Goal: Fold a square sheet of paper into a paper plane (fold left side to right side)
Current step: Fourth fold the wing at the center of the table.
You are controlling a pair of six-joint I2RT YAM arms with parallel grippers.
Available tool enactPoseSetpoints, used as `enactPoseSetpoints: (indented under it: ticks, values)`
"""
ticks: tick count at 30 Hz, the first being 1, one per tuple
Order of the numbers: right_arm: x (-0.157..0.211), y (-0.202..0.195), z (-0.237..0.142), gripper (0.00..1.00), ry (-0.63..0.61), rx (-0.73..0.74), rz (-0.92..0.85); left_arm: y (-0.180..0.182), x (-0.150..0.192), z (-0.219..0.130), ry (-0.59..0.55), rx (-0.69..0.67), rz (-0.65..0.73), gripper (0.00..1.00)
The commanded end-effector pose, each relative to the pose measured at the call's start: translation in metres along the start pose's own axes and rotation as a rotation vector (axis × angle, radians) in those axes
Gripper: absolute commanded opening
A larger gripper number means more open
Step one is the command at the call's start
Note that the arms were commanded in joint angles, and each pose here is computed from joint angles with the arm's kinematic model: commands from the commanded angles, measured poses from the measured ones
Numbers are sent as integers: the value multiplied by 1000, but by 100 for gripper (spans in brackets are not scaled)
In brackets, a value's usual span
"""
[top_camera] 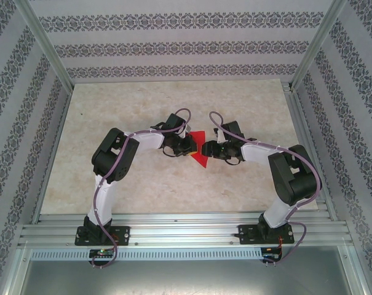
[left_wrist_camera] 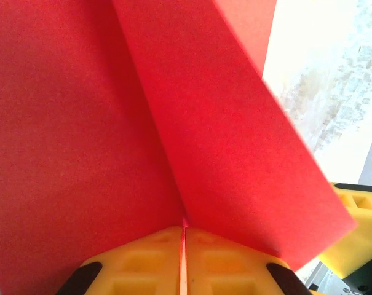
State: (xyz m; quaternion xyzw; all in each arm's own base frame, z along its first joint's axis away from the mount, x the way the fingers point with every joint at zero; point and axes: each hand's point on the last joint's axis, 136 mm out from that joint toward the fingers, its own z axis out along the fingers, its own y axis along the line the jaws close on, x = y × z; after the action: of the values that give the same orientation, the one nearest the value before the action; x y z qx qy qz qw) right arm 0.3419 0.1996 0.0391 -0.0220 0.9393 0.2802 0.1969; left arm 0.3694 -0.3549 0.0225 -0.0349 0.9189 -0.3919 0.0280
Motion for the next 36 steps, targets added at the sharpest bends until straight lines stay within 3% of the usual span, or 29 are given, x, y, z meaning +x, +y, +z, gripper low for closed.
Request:
enactPoseSetpoints:
  ticks: [1, 8, 36]
  values:
    - [3, 7, 7, 58, 9, -33, -1, 6, 4, 11, 11, -23, 6, 12]
    - [11, 8, 16, 62, 34, -38, -1, 6, 3, 9, 8, -24, 6, 12]
    - [24, 18, 31, 17, 84, 11, -105, 6, 3, 9, 8, -30, 9, 15]
